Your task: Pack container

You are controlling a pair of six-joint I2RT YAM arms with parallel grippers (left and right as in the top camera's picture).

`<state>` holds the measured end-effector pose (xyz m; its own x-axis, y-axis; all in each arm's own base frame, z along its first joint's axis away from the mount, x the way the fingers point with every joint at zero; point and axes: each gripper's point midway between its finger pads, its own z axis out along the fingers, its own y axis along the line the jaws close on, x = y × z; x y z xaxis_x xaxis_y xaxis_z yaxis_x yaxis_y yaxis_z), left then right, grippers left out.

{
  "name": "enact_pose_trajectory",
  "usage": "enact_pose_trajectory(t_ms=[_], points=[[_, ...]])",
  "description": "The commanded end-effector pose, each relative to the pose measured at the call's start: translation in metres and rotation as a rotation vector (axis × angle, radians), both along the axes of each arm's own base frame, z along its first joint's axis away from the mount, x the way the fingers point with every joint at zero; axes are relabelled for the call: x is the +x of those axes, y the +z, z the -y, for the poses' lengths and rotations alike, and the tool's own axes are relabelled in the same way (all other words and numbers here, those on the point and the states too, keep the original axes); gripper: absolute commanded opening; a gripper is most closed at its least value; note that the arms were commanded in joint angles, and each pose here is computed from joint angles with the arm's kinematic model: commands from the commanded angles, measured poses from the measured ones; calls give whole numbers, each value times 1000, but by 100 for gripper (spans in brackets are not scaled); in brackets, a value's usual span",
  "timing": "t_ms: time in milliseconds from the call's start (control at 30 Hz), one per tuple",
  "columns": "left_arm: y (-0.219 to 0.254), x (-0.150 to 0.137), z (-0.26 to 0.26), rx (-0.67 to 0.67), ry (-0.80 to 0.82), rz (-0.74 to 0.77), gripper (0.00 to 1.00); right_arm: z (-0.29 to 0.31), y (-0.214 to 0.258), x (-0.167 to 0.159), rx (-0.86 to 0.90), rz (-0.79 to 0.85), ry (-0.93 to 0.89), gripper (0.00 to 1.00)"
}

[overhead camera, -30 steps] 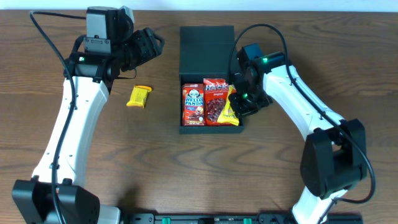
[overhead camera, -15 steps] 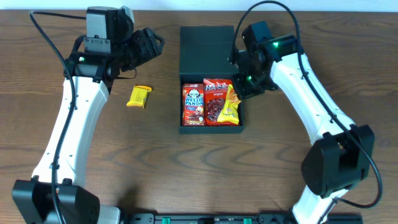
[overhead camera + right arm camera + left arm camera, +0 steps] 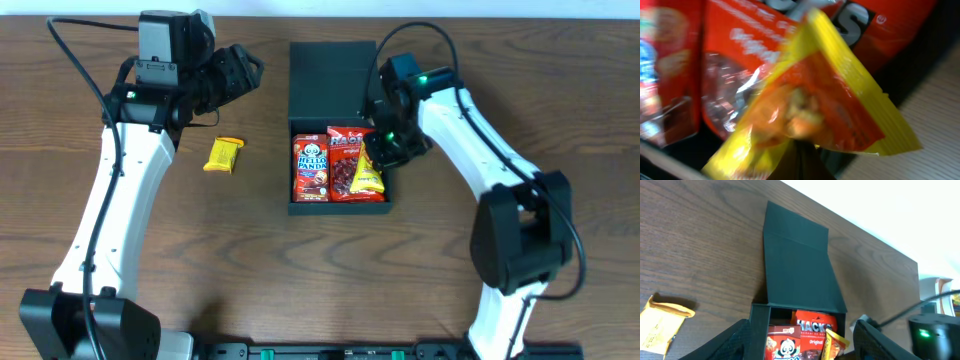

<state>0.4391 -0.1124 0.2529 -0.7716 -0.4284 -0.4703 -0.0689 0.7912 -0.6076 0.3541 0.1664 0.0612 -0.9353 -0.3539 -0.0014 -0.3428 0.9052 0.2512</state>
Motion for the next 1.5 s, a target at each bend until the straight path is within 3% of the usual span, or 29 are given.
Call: enact_pose_trajectory(t_ms=[0,433,867,1033,1267,1467], points=[[1,-1,-4,26,1,16,66,0,-12,1,-17,-7,10,2],[1,0,-6,32,8,16,67,0,-6,22,-33,78,8,2],[0,0,-8,43,19,15,67,-5,72,55,-24,215,5,2],[-1,1,-12,64,30,19,67,-14,68,43,-9,179,27,2],[-2,2,-13,67,34,18,67,-35,53,62,26,272,70,2],[-6,-3,-13,77,27,-3,67,-30,28,51,3,204,72,2]])
